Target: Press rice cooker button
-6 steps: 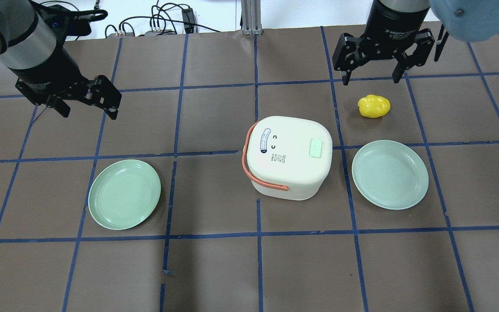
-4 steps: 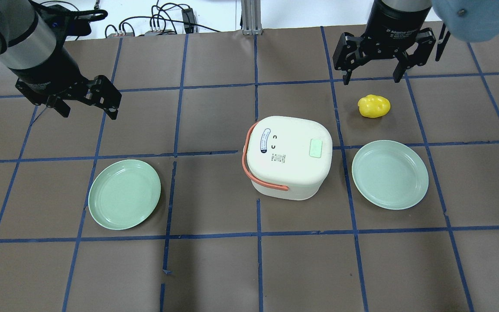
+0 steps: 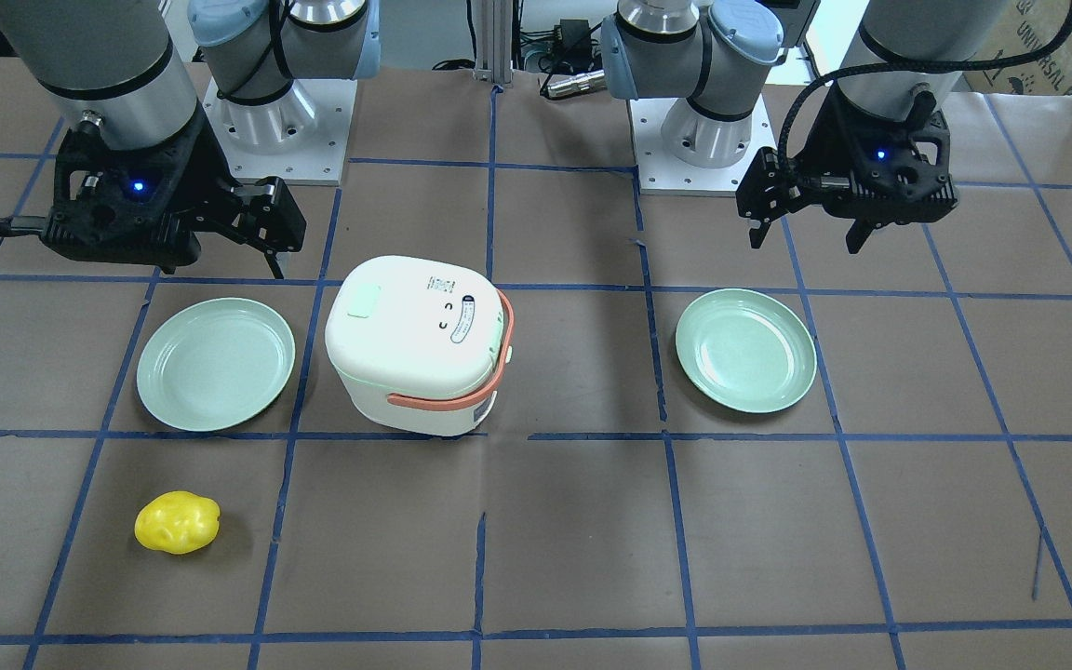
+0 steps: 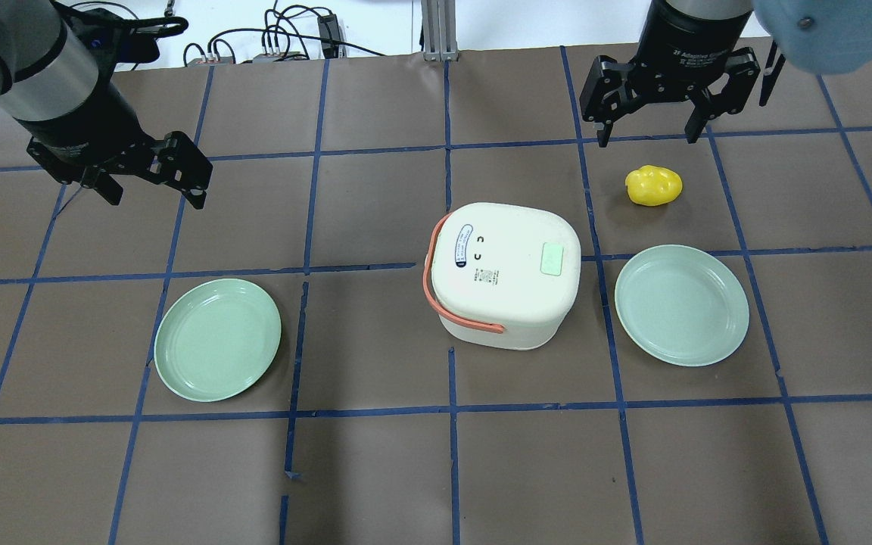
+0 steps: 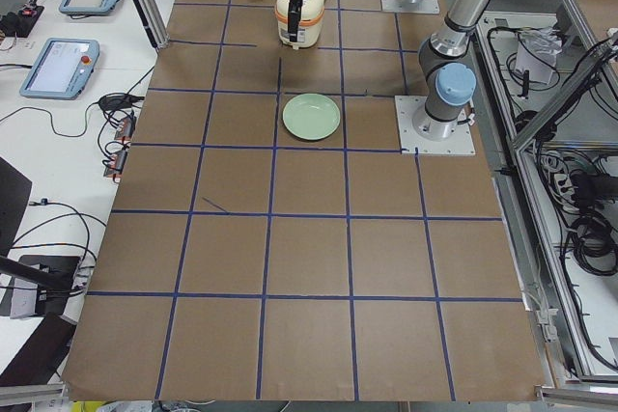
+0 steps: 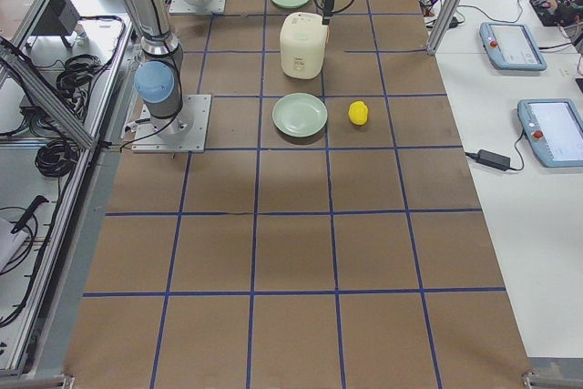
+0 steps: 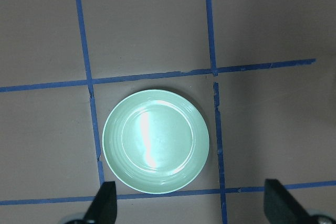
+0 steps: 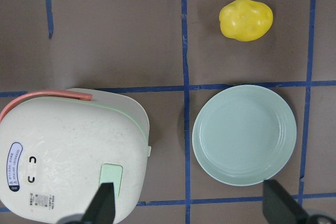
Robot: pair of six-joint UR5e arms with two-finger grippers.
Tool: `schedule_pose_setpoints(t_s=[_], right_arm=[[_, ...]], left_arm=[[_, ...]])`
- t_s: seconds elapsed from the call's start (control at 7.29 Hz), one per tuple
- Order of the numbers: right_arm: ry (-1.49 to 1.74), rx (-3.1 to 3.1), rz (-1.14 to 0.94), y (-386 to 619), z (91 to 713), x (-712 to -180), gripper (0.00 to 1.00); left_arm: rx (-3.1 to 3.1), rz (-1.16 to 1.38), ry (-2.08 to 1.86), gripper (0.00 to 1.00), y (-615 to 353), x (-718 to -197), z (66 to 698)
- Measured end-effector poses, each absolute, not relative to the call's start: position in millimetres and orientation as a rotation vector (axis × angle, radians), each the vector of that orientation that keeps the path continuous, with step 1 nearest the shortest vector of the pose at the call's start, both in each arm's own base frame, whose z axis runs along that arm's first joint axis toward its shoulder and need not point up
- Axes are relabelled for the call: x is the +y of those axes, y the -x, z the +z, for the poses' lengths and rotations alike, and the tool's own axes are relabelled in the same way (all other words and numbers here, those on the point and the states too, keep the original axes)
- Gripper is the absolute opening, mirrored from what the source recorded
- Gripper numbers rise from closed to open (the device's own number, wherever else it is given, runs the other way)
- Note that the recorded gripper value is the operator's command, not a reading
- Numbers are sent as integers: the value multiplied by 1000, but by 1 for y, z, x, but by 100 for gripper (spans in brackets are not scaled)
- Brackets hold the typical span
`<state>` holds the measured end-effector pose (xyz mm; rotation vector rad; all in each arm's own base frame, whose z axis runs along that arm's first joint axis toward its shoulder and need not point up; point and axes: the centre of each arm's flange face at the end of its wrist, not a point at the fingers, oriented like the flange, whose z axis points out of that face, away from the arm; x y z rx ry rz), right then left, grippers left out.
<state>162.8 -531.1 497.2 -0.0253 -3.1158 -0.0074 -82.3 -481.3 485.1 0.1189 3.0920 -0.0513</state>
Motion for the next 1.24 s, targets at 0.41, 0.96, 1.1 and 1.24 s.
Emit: schedule_pose_setpoints(t_s=[0.41,0.96,1.1,1.24], right_arm=[[151,-3107,-30,-206,482,-518,100],[159,-3117,13,-220,429,-498,17],[147,-3128,19,-221,424,-497,15],[134,-3135,14,-222,419,-497,14]], left_arm=[[3092,-51,-119,100,82,-481,485],[3092,-51,-119,100,82,-481,485],[3092,-51,-119,100,82,-481,485],[3092,-52,-119,100,82,-481,485]])
